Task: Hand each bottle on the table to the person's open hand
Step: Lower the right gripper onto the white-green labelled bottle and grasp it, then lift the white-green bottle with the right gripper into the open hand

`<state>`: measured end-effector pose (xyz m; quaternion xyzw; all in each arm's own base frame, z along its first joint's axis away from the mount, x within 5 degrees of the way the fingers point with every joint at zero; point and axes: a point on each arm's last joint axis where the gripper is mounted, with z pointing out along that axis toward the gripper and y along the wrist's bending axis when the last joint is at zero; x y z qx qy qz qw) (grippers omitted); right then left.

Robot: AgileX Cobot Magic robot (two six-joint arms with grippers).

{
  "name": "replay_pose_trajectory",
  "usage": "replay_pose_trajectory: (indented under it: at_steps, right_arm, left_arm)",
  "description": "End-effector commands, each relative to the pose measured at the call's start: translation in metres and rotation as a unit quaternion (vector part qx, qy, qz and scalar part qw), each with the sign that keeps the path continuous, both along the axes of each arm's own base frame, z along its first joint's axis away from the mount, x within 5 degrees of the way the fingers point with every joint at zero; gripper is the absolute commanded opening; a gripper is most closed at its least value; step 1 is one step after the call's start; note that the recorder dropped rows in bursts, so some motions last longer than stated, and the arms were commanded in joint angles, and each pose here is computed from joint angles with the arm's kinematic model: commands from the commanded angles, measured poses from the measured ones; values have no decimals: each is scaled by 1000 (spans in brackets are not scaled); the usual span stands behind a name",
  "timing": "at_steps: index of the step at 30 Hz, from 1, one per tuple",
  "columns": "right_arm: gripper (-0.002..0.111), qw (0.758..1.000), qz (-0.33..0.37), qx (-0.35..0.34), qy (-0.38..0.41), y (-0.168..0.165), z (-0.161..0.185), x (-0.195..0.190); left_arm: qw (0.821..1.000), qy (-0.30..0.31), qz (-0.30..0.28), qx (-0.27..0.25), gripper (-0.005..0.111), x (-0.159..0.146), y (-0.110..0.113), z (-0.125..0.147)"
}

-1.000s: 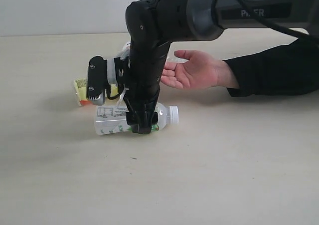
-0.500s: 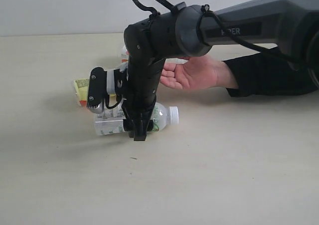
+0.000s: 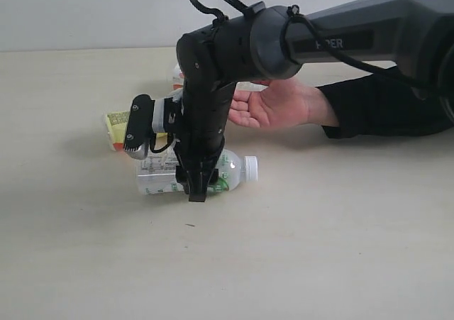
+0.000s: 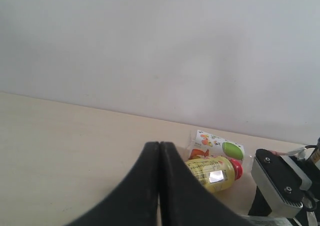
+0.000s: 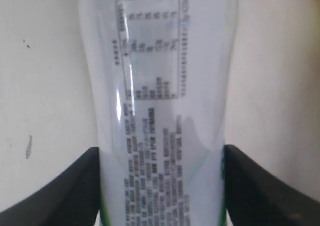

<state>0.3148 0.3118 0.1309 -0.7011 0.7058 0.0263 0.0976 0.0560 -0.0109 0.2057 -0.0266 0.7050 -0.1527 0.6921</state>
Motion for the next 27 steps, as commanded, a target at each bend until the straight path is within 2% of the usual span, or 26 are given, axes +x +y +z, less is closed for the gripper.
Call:
replay_pose_trajectory:
  at_steps: [1,8,12,16,18,22,27]
  right_arm:
    - [0,1000,-7,-7,10,-2,12,-4]
    - [0,999,-51,8,11,-9,55,-12]
    - [0,997,-66,36,-21,-14,88,-15]
    - [0,984,-142,73,-76,-22,121,-12]
    - [0,971,-196,91,-105,-26,132,-8]
    - [0,922,-334,117,-156,-44,146,8]
    - [0,859,-473,128,-151,-78,142,34]
  left_arm:
    - [1000,-3,-4,3,0,-1,0,0]
    - [1000,-3,-4,3,0,-1,0,0]
    - [1000,-3,-4,3,0,-1,0,0]
    - [1000,-3,-4,3,0,-1,0,0]
    - [1000,-3,-4,3,0,-1,0,0]
    - [1000,-3,-4,3,0,-1,0,0]
    - [1000,-3,-4,3,0,-1,0,0]
